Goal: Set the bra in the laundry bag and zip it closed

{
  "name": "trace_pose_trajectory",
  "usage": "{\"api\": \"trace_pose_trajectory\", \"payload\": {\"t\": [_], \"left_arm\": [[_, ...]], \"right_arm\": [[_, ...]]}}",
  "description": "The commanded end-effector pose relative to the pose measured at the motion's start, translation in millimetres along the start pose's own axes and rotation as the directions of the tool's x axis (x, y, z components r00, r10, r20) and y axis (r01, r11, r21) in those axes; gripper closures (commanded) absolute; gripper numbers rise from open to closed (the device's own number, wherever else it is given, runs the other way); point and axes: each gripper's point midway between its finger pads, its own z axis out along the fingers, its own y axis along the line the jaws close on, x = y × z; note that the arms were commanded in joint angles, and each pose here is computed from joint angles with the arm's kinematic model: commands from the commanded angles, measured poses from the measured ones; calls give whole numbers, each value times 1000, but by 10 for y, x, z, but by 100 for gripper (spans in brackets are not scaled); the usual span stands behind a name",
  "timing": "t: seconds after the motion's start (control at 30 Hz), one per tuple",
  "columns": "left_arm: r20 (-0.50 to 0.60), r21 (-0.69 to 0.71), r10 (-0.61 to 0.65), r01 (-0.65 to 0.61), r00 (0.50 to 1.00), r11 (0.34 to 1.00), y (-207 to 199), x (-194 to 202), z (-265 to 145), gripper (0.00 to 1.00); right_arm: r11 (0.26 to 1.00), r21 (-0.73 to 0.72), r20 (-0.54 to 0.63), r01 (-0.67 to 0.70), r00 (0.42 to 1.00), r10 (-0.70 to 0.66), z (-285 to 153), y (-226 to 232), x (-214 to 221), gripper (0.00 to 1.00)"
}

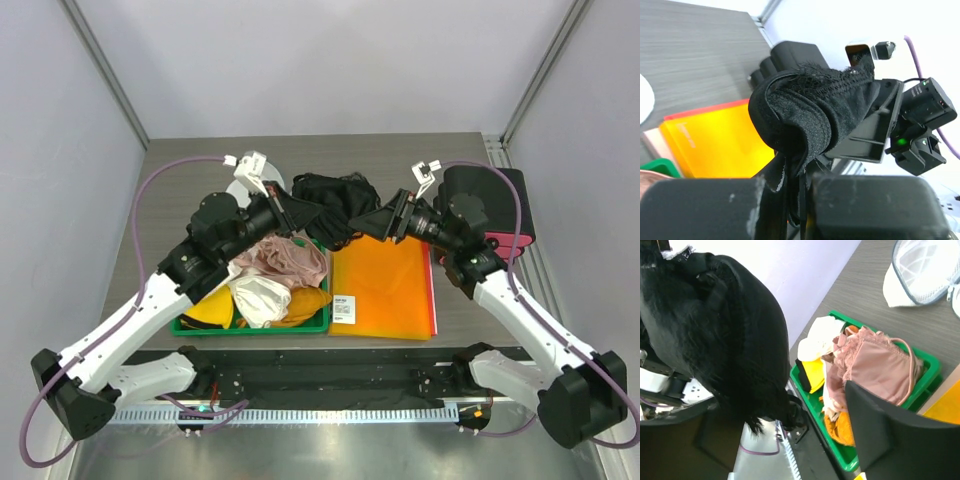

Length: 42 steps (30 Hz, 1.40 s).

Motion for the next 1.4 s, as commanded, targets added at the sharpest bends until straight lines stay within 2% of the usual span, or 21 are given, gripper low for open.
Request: {"api": "trace_pose_trajectory", "payload": {"t": [0.0, 0.23, 0.37, 0.57, 0.67, 0.7, 0.77, 0.8, 0.9, 0.97, 1.0, 1.03, 1.07, 1.1, 1.13, 1.17, 1.2, 1.23, 1.3, 1.37], "left_arm": [[9, -29, 30, -29, 1000, 999, 91, -185, -10, 100], [5, -57, -29, 29, 1000, 998, 270, -362, 69, 100], [5, -13, -38, 39, 999, 999, 173, -486, 144, 100], [6, 0, -46, 46, 999, 999, 140, -592, 245, 100], [-9, -15, -50, 50, 999, 999, 193, -615, 276, 100], [-19, -31, -56, 56, 998, 998, 232, -603, 274, 100], [-9, -48, -58, 57, 998, 997, 299, -676, 277, 100], [-11, -54, -60, 60, 998, 997, 325, -685, 279, 100], [-11, -86, -61, 60, 998, 994, 440, -735, 309, 100], [-24, -116, -51, 48, 998, 992, 543, -734, 373, 100], [-36, -146, -57, 51, 998, 988, 628, -722, 376, 100], [-36, -160, -52, 45, 998, 986, 657, -752, 384, 100], [-48, -219, -37, 26, 998, 975, 794, -718, 378, 97], [-50, -276, -25, 10, 998, 961, 924, -729, 398, 87], [-52, -336, -16, -3, 999, 942, 1048, -715, 380, 48], [-23, -451, 5, -15, 1000, 892, 1291, -755, 319, 35], [-24, -506, 27, -36, 999, 862, 1444, -729, 289, 26], [-9, -553, 43, -41, 999, 832, 1559, -744, 254, 13], [19, -663, 83, -49, 996, 747, 1838, -770, 153, 12], [-11, -722, 92, -71, 996, 688, 2052, -693, 147, 19]], "right_arm": [[983, -143, 53, 112, 993, -105, 73, 276, -189, 14], [932, -307, 88, 191, 981, -172, 231, 523, -303, 6], [942, -290, 76, 171, 985, -155, 450, 371, -352, 5], [948, -266, 139, 174, 980, -141, 707, 265, -597, 9], [944, -275, 173, 184, 975, -140, 858, 272, -777, 25], [947, -270, 166, 175, 977, -133, 930, 199, -784, 33], [945, -273, 167, 181, 976, -139, 1005, 167, -825, 41], [946, -270, 163, 180, 977, -140, 1085, 102, -854, 49], [939, -285, 157, 191, 976, -151, 1187, 70, -896, 67], [940, -287, 141, 184, 979, -149, 1278, -40, -868, 72], [939, -288, 140, 188, 978, -153, 1305, -70, -856, 84], [945, -278, 124, 172, 982, -142, 1357, -176, -809, 93], [945, -279, 118, 170, 983, -142, 1375, -199, -808, 99], [949, -268, 107, 164, 984, -140, 1402, -253, -800, 99], [956, -240, 94, 172, 984, -153, 1454, -386, -765, 99], [973, -181, 83, 147, 988, -134, 1500, -543, -765, 99], [979, -140, 74, 147, 988, -138, 1535, -671, -749, 99], [978, -100, 69, 181, 982, -174, 1566, -793, -737, 99], [986, 7, 37, 166, 985, -166, 1640, -1115, -674, 99], [981, 94, 9, 173, 985, -174, 1661, -1401, -594, 99]]}}
